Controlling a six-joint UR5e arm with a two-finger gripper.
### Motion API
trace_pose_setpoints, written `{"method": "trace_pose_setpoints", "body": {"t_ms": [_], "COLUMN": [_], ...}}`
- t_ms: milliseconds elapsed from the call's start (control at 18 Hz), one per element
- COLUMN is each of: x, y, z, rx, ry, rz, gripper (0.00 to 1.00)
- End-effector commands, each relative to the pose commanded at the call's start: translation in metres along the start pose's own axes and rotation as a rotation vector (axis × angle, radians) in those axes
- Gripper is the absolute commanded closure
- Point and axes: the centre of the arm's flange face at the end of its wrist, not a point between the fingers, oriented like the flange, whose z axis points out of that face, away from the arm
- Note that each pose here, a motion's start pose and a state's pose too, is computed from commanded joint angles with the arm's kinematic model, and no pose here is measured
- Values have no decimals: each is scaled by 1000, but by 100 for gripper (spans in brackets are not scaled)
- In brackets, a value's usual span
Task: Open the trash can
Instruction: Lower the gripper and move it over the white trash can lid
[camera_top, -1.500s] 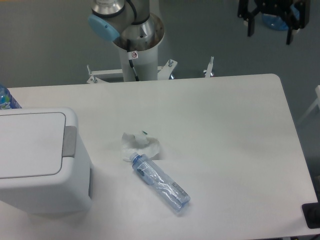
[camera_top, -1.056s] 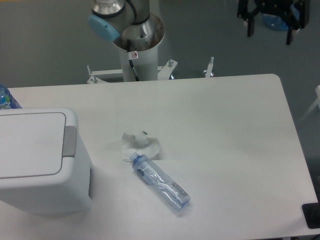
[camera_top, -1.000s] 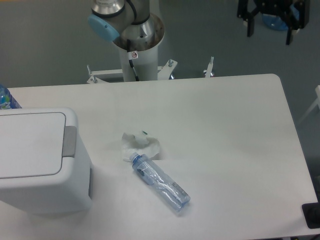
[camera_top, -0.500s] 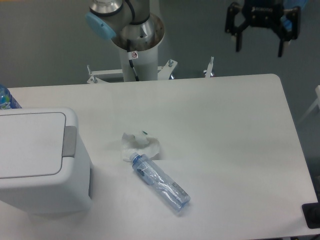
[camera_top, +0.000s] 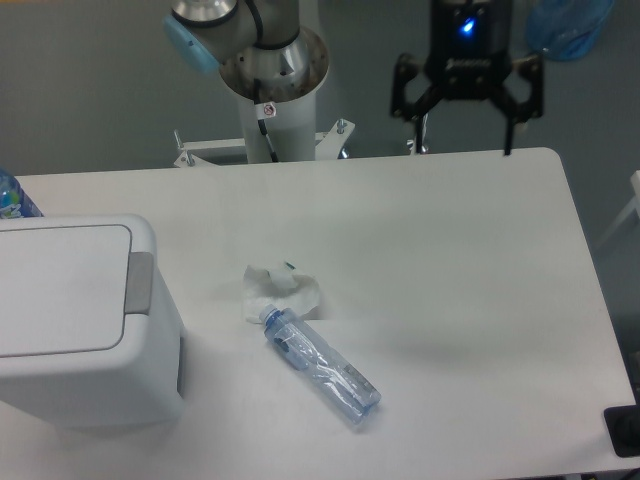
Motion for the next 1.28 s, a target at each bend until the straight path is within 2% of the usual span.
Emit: {"method": "trace_pose_setpoints", "body": {"t_ms": [667,944,1278], "x": [66,92,132], "y": [-29,-44,-59], "z": [20,24,40], "rx": [21,48,33], "ry": [56,69,114], "rz": [-102,-207,-193], "gripper": [0,0,0]}}
